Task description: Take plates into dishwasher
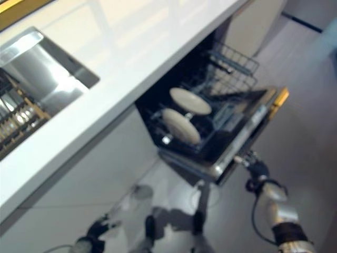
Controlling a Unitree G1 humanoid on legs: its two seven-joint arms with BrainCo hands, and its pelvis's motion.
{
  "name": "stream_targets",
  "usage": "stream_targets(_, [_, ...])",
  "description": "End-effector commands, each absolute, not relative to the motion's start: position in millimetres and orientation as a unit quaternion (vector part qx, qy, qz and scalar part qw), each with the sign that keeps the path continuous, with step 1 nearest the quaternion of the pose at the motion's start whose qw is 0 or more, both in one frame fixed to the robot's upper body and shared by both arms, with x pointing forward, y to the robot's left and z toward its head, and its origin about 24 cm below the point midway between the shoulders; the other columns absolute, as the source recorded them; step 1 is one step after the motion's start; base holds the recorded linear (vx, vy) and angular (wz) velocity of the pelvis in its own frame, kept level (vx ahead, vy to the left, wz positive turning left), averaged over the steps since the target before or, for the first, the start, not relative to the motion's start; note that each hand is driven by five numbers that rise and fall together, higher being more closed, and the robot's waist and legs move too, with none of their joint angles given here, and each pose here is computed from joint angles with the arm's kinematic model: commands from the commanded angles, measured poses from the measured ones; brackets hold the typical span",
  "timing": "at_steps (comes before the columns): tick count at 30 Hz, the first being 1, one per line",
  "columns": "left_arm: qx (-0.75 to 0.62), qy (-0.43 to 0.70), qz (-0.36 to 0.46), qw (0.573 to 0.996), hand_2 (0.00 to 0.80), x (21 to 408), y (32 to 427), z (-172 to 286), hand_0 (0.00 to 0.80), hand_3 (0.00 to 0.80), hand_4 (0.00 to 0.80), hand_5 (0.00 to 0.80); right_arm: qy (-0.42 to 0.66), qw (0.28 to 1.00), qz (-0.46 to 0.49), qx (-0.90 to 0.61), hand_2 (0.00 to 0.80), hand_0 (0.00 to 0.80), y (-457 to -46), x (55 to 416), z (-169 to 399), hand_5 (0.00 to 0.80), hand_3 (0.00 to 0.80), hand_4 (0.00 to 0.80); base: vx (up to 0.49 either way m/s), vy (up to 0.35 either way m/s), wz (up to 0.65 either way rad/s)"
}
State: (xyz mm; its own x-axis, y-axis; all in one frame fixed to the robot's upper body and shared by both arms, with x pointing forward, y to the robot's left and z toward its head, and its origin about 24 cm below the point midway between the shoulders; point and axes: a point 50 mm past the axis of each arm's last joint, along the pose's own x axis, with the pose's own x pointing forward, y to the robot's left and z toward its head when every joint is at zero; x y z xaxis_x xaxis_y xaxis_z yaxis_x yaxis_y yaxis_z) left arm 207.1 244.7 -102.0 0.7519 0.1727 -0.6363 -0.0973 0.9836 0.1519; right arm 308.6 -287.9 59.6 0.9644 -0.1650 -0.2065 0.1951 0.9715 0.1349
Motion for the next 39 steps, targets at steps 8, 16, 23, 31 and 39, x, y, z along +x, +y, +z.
stream_targets(8, [0.039,0.298,0.077,0.951,0.0,225,237,-91,0.0,0.0,0.0,0.0,0.042,0.991,-0.076,0.105,0.0,0.0,-283,323,81,0.0,0.0,0.0,-0.024,0.008,-0.01])
stream_targets(16, [0.033,0.28,0.111,0.953,0.0,232,247,-84,0.0,0.0,0.0,0.0,0.008,0.994,-0.065,0.093,0.0,0.0,-283,320,93,0.0,0.0,0.0,-0.066,-0.057,0.01])
stream_targets(23, [0.05,0.256,0.113,0.959,0.0,247,251,-69,0.0,0.0,0.0,0.0,-0.022,0.99,-0.07,0.119,0.0,0.0,-282,317,101,0.0,0.0,0.0,-0.048,-0.136,0.1])
stream_targets(31, [0.066,0.24,0.055,0.967,0.0,249,228,-67,0.0,0.0,0.0,0.0,-0.053,0.987,-0.042,0.146,0.0,0.0,-271,323,114,0.0,0.0,0.0,-0.014,-0.074,0.01])
stream_targets(39, [0.099,0.239,-0.005,0.966,0.0,253,206,-68,0.0,0.0,0.0,0.0,-0.077,0.978,0.015,0.191,0.0,0.0,-250,340,133,0.0,0.0,0.0,-0.041,-0.024,0.0])
